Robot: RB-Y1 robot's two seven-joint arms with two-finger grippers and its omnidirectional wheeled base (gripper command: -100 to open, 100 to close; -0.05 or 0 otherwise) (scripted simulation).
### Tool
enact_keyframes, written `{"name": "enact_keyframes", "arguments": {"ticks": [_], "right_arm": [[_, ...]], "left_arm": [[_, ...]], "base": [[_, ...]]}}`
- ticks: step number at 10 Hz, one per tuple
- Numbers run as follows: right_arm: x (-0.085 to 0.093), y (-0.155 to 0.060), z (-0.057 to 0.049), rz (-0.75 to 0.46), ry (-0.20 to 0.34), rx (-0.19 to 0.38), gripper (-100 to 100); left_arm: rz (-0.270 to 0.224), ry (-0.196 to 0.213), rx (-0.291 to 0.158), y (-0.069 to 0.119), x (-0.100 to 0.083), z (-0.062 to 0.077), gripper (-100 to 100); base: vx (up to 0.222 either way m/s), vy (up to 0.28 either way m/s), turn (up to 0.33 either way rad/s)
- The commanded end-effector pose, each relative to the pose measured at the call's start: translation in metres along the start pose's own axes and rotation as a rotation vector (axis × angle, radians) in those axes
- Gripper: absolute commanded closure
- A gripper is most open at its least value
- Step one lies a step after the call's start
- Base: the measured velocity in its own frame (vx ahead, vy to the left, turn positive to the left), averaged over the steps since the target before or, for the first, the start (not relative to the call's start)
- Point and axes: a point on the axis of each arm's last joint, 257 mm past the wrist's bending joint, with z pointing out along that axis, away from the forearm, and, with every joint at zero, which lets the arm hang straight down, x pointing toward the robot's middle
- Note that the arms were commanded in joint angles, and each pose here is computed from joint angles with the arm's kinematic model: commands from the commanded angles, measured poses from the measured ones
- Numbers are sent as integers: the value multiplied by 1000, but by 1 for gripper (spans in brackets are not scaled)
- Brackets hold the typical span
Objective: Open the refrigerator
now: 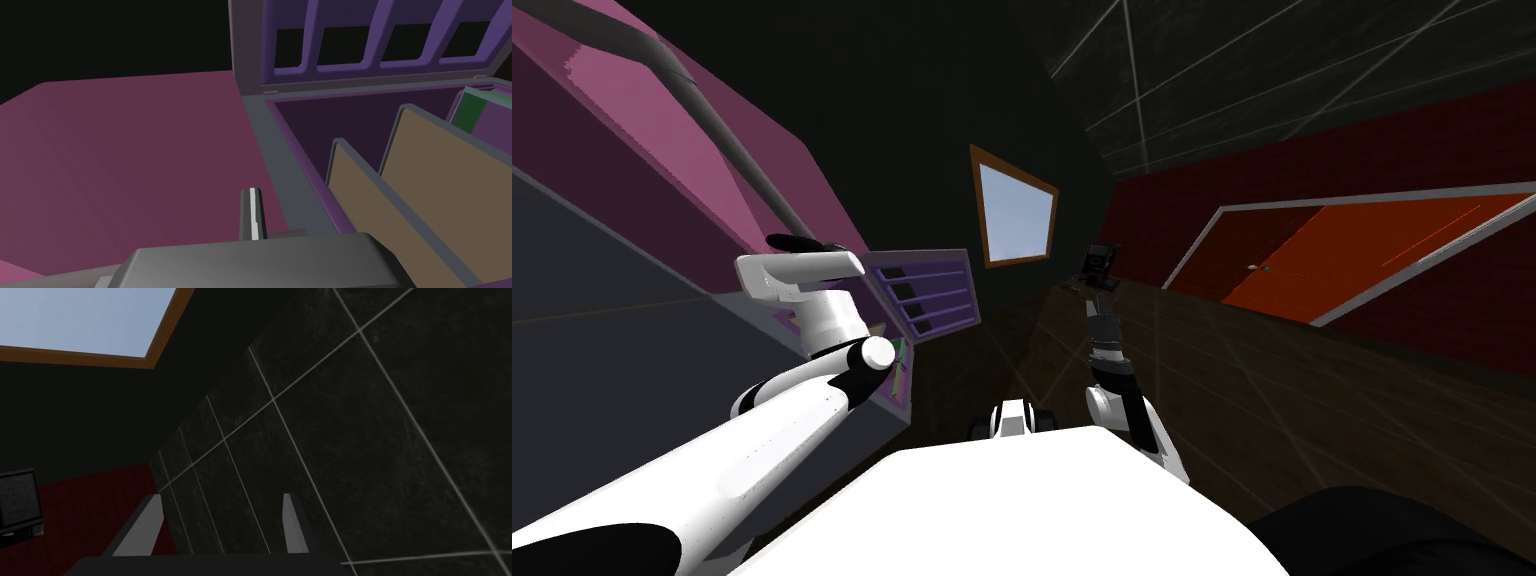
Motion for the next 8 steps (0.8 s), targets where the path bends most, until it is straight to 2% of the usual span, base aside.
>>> {"name": "enact_keyframes", "arguments": {"ticks": [1,3,4,5,6,8], "right_arm": [[0,0,0,0,0,0,0],[0,0,0,0,0,0,0],[0,0,0,0,0,0,0],[0,0,0,0,0,0,0],[0,0,0,0,0,0,0],[0,0,0,0,0,0,0]], "left_arm": [[-4,-41,7,-5,-20,-1,100],[-11,-107,8,-7,-50,-2,100],[-11,-107,8,-7,-50,-2,100],[-14,-140,9,-8,-65,-3,100],[-14,-140,9,-8,-65,-3,100],[-21,-207,10,-10,-95,-6,100]], "base": [[240,-136,28],[285,-163,42],[233,-188,29],[233,-203,34],[214,-168,23],[308,-182,49]]}}
